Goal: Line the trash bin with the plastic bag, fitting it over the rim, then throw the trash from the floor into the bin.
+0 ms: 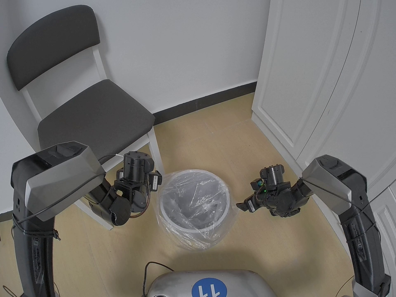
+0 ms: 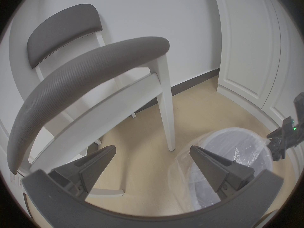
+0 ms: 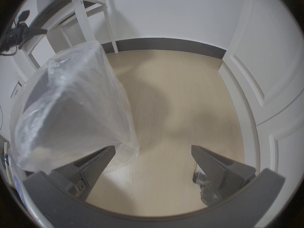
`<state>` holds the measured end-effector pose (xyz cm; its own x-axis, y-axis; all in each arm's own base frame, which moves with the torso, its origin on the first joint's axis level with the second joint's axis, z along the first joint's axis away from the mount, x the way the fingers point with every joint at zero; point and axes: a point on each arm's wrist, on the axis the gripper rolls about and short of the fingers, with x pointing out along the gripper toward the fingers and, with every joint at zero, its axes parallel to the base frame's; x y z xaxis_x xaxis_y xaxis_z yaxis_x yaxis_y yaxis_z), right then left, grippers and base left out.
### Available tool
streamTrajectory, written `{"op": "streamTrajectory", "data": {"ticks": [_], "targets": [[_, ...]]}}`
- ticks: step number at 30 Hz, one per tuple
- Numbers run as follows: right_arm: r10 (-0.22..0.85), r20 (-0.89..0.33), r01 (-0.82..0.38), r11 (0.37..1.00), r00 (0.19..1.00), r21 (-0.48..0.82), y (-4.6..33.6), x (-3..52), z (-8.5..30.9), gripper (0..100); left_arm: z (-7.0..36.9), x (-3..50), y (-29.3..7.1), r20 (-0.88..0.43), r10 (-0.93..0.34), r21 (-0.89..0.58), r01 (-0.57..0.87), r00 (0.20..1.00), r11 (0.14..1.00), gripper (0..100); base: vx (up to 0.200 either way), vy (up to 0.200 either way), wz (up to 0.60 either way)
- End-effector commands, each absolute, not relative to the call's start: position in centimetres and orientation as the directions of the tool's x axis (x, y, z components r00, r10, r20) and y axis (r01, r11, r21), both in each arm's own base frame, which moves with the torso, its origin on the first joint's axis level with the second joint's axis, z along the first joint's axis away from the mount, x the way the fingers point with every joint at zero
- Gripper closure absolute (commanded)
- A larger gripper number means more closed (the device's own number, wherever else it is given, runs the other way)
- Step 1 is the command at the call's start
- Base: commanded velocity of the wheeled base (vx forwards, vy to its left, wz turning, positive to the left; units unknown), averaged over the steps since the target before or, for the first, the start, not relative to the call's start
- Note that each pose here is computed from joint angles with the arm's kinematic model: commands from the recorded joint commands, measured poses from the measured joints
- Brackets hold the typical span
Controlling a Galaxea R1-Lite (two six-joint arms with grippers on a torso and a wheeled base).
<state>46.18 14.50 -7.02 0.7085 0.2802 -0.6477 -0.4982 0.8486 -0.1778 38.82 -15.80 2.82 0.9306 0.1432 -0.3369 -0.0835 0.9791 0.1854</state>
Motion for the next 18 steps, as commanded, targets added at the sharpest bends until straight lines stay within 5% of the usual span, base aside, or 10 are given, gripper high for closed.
{"op": "streamTrajectory", "data": {"ticks": [1,18], "targets": [[0.285,-0.520,-0.397,0.911,0.805,-0.115,12.1,40.5,-0.4,0,1.1,38.9,-17.8,-0.362,0.109,0.207,-0.034,0.926,0.978,0,0.000,0.000,0.00],[0.221,-0.494,-0.313,0.943,0.841,-0.110,11.5,36.5,3.4,0,-1.0,38.4,-22.7,-0.455,0.053,0.376,0.138,0.889,0.916,0,0.000,0.000,0.00]]}}
